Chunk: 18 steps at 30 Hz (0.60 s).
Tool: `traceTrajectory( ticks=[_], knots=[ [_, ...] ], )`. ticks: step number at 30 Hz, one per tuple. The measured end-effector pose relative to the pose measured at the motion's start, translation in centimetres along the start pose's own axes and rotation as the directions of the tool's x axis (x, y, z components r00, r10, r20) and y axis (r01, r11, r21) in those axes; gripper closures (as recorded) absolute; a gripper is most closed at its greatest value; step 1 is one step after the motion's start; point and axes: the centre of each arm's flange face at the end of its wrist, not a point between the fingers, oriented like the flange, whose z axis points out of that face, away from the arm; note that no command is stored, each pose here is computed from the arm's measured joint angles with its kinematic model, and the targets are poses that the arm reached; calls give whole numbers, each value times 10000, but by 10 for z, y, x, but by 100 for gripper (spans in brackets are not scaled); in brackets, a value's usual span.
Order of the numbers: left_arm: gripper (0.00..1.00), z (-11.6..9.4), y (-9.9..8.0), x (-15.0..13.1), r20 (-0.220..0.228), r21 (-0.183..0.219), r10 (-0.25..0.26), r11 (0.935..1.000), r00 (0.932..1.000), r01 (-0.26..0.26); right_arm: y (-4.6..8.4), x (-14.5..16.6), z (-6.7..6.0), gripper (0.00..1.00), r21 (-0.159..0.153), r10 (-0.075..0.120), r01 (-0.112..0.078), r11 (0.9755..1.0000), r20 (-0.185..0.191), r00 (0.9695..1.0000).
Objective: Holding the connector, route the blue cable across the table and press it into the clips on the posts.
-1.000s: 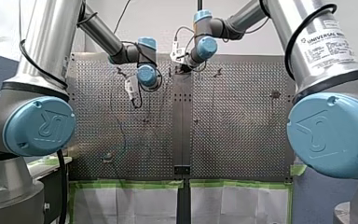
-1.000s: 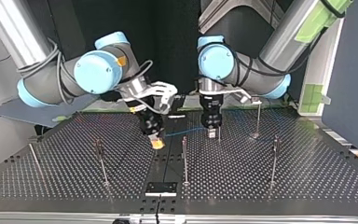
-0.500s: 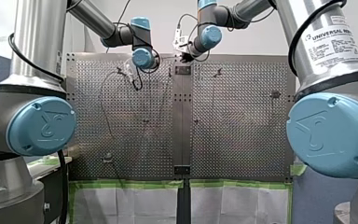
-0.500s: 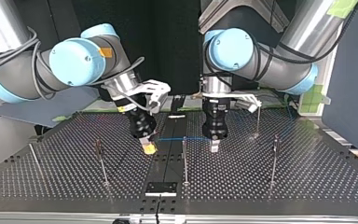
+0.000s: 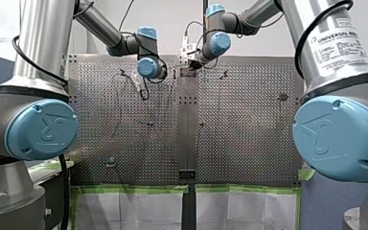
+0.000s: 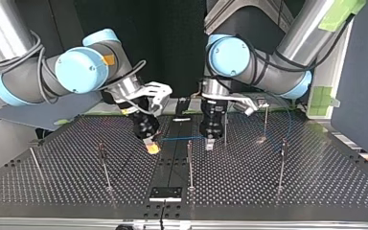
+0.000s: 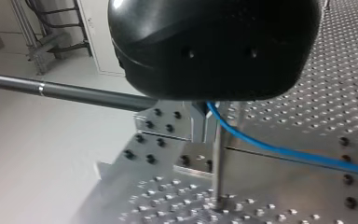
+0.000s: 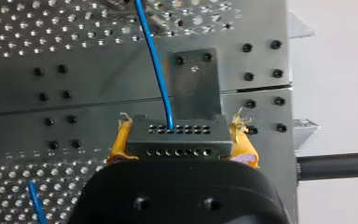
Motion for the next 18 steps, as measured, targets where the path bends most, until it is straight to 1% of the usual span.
traceTrajectory(
  ticks=[4, 7, 10, 13, 16, 18],
  knots=[
    [100, 9, 7, 15, 16, -82, -63, 9999, 10000, 63, 5, -8, 5, 100, 12, 21, -21, 10000, 121, 9999],
    [100, 13, 12, 18, 28, -141, -51, 9999, 10000, 51, 8, -12, 8, 100, 94, 46, -48, 9999, 189, 9998],
    [100, 16, 16, 18, 45, -102, -49, 9999, 10000, 49, 12, -13, 10, 100, 134, 93, -96, 9999, 200, 9998],
    [100, 20, 19, 15, 116, -40, -56, 10000, 9999, 57, 16, -14, 11, 100, 106, 124, -126, 9999, 196, 9997],
    [100, 25, 20, 11, 223, 49, -78, 10000, 9997, 77, 19, -13, 12, 100, 99, 146, -148, 9998, 173, 9997],
    [100, 29, 20, 7, 302, 113, -100, 9999, 9995, 97, 22, -13, 13, 100, 150, 167, -169, 9997, 146, 9998]
  ],
)
